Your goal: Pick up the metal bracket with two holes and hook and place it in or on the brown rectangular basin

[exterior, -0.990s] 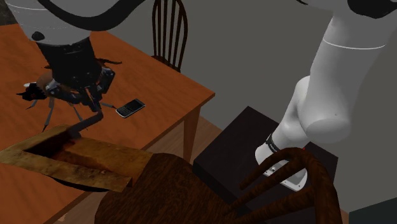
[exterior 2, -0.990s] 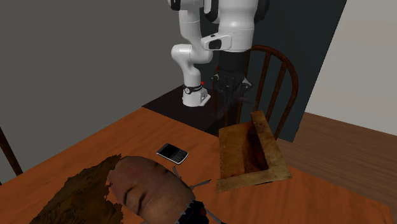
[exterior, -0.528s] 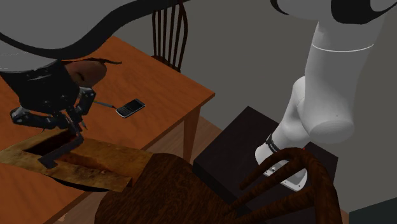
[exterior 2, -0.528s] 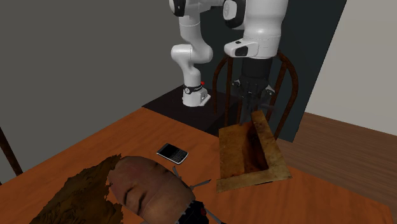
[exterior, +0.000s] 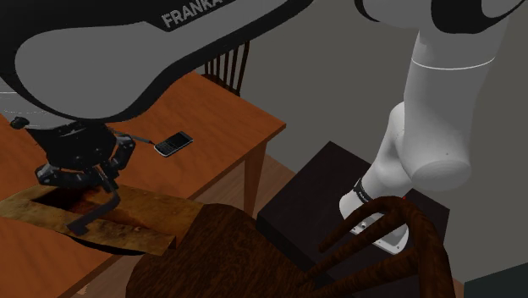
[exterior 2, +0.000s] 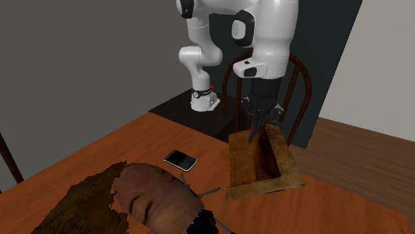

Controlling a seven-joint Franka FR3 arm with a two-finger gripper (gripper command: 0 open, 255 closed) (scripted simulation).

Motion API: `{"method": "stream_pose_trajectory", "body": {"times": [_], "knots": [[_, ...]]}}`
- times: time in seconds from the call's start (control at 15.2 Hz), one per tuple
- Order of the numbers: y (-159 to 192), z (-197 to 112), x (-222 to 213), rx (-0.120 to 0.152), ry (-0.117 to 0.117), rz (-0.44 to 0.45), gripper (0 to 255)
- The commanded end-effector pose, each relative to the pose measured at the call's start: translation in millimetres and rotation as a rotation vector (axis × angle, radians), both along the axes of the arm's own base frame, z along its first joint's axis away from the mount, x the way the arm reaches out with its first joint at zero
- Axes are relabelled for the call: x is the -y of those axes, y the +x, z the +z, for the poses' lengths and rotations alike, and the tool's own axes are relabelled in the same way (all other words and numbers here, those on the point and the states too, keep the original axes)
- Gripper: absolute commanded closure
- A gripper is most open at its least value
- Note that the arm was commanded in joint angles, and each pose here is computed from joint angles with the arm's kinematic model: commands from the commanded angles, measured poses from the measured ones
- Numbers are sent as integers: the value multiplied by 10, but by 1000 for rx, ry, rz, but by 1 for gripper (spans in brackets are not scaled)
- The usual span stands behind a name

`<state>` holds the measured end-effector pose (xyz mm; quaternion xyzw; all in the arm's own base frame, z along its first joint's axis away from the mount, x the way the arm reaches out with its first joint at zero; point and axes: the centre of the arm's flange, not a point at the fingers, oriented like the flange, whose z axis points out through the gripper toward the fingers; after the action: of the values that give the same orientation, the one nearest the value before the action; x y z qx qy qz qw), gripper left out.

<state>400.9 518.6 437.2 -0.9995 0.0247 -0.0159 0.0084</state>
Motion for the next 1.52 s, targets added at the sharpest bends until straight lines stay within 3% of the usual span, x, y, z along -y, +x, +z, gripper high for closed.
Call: {"method": "stream_pose_trajectory", "body": {"times": [0.0,0.59,0.66,0.99,1.25,1.45], "knots": [[1,-104,-4,0,0,0,255],[1,-195,-4,0,0,0,255],[0,-199,-5,0,0,0,0],[1,-195,-4,0,0,0,0],[-15,304,5,0,0,0,0],[-16,304,5,0,0,0,0]]}}
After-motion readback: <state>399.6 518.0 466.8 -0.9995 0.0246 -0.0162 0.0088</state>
